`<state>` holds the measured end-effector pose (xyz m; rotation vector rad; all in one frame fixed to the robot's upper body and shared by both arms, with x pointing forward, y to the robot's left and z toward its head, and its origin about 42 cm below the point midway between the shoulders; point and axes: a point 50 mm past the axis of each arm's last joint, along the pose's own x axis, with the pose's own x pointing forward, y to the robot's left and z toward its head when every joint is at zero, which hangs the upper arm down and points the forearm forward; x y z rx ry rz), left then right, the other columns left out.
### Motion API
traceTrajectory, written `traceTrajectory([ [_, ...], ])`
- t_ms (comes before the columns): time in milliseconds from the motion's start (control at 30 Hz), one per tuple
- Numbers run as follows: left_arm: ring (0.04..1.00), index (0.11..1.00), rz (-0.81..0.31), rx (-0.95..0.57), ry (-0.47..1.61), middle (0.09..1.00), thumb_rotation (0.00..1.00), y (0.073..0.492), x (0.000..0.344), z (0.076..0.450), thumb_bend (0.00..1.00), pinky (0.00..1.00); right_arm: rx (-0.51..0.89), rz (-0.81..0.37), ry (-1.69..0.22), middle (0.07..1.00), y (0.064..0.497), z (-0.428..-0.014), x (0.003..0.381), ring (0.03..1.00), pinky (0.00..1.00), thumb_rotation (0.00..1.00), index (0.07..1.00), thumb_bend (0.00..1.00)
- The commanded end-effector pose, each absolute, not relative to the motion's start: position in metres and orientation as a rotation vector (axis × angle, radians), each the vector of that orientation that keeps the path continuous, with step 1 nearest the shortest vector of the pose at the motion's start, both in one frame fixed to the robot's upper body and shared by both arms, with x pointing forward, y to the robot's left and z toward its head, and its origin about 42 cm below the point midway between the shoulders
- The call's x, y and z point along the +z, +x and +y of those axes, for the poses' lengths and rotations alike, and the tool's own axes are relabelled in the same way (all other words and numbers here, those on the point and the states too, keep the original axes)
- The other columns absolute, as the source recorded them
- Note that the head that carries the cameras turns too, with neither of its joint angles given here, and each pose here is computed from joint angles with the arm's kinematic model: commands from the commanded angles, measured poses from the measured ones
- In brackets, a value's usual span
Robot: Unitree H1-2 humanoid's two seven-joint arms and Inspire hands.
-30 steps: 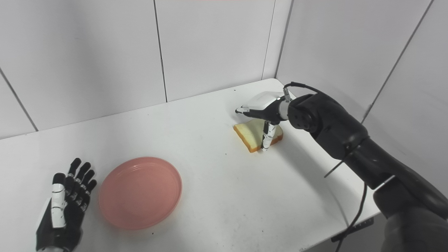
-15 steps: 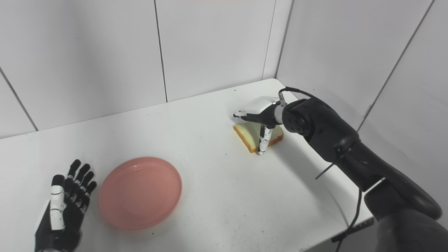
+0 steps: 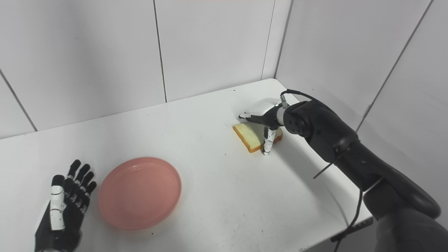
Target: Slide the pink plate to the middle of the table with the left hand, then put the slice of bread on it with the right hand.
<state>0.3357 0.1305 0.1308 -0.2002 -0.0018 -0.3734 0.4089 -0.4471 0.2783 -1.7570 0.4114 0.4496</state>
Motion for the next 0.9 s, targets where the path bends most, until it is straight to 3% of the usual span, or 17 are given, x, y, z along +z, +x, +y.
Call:
traceTrajectory([
  [0,0.994,0.976,-0.039,-0.387,-0.209,0.980,1.00,0.336,0.139,0.127,0.76,1.00,0.381,0.327,-1.787,0.993,0.417,-0.448,0.310,0.980,0.94,0.19,1.000,0.99],
  [167,0.998,0.979,-0.041,-0.385,-0.206,0.983,1.00,0.335,0.140,0.127,0.75,1.00,0.366,0.319,-1.742,0.982,0.417,-0.450,0.309,0.950,0.87,0.16,0.981,0.96],
  [267,0.995,0.977,-0.040,-0.385,-0.203,0.980,1.00,0.335,0.140,0.127,0.76,1.00,0.362,0.301,-1.710,0.954,0.417,-0.448,0.307,0.915,0.77,0.10,0.893,0.92],
  [367,0.995,0.976,-0.040,-0.385,-0.206,0.979,1.00,0.335,0.140,0.126,0.76,1.00,0.366,0.289,-1.700,0.931,0.416,-0.448,0.303,0.886,0.73,0.09,0.859,0.90],
  [567,0.993,0.975,-0.043,-0.386,-0.208,0.981,1.00,0.335,0.141,0.126,0.76,1.00,0.373,0.214,-1.713,0.811,0.414,-0.450,0.299,0.787,0.68,0.10,0.778,0.85],
  [700,0.998,0.985,-0.045,-0.387,-0.213,0.986,1.00,0.335,0.142,0.126,0.75,1.00,0.373,0.195,-1.707,0.703,0.413,-0.452,0.295,0.649,0.58,0.07,0.711,0.82],
  [833,0.999,0.985,-0.041,-0.386,-0.207,0.987,1.00,0.335,0.143,0.127,0.75,1.00,0.375,0.201,-1.692,0.650,0.413,-0.449,0.293,0.578,0.52,0.06,0.656,0.79],
  [867,0.999,0.984,-0.042,-0.387,-0.206,0.987,1.00,0.335,0.143,0.127,0.76,1.00,0.374,0.198,-1.682,0.631,0.413,-0.449,0.293,0.552,0.49,0.09,0.577,0.66],
])
